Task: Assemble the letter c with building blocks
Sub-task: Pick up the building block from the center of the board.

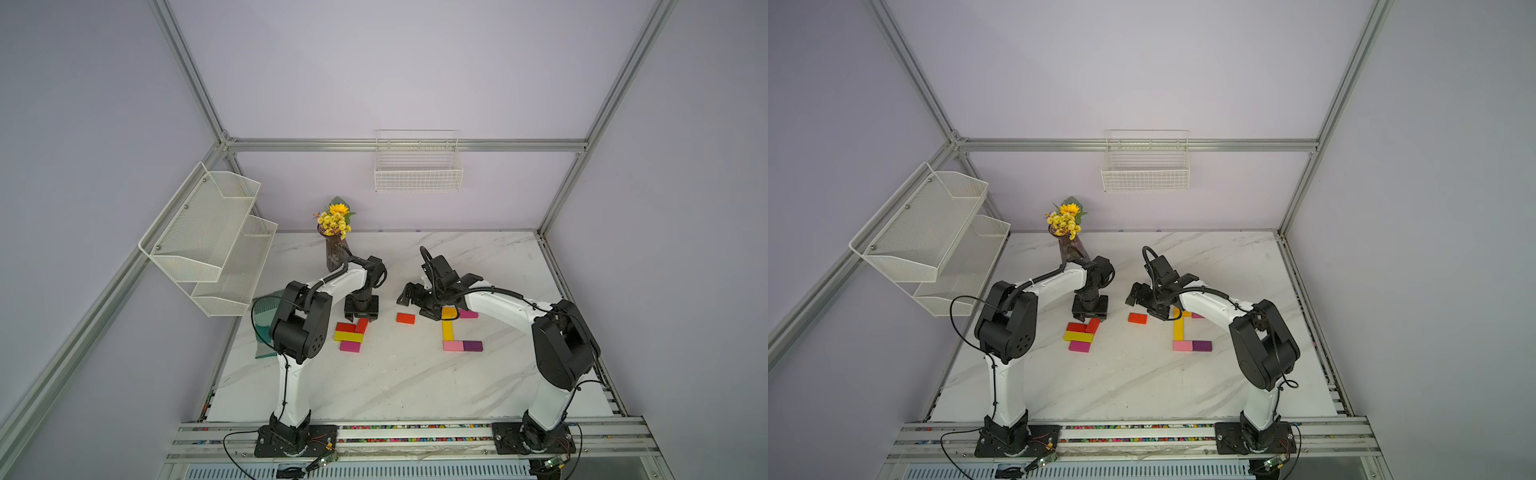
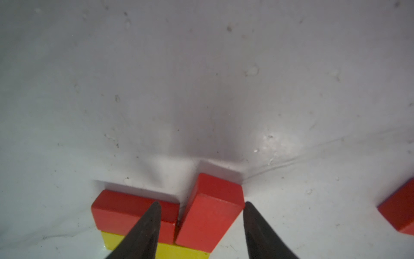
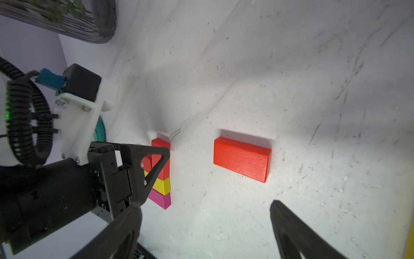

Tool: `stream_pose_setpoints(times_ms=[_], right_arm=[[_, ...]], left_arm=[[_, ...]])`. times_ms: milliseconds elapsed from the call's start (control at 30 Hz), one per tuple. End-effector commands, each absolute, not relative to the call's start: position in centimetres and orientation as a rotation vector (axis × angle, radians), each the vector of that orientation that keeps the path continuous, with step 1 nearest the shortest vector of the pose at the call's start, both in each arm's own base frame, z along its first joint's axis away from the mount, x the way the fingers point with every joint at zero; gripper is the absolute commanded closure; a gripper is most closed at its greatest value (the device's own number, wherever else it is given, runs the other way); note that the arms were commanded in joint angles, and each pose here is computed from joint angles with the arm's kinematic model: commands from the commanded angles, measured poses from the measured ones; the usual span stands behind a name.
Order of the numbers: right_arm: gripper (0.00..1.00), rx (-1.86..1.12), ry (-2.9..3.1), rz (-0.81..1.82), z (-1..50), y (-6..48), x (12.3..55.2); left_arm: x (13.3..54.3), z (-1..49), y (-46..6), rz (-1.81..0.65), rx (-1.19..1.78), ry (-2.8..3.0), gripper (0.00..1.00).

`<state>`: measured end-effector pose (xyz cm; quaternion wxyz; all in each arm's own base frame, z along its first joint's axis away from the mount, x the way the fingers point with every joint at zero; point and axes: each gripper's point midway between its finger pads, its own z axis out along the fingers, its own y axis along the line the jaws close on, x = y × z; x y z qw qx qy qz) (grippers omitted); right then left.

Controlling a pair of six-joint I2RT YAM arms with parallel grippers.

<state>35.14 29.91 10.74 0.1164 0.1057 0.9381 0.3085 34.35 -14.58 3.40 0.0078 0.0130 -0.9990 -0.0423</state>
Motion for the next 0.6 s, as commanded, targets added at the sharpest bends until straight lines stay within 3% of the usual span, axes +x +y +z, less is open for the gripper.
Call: stream_pose_setpoints(times_ms=[0,267,567], right_arm=[[0.09,0.303,2.729,0.916,11.8,29.4,35.0],[0.09,0.301,2.717,0.939,12.3,29.1,35.5],[0.09,0.299,2.738,0.945,12.3,28.4,35.5]], left_arm=[[34.4,2.9,-15.1,-0.103,0.007,-3.119,0.47],[34.1,2.2,-15.4,-0.092,0.02,-3.106,0.5],[34.4,2.4,-16.5,-0.022,0.064,-3.111,0.81]])
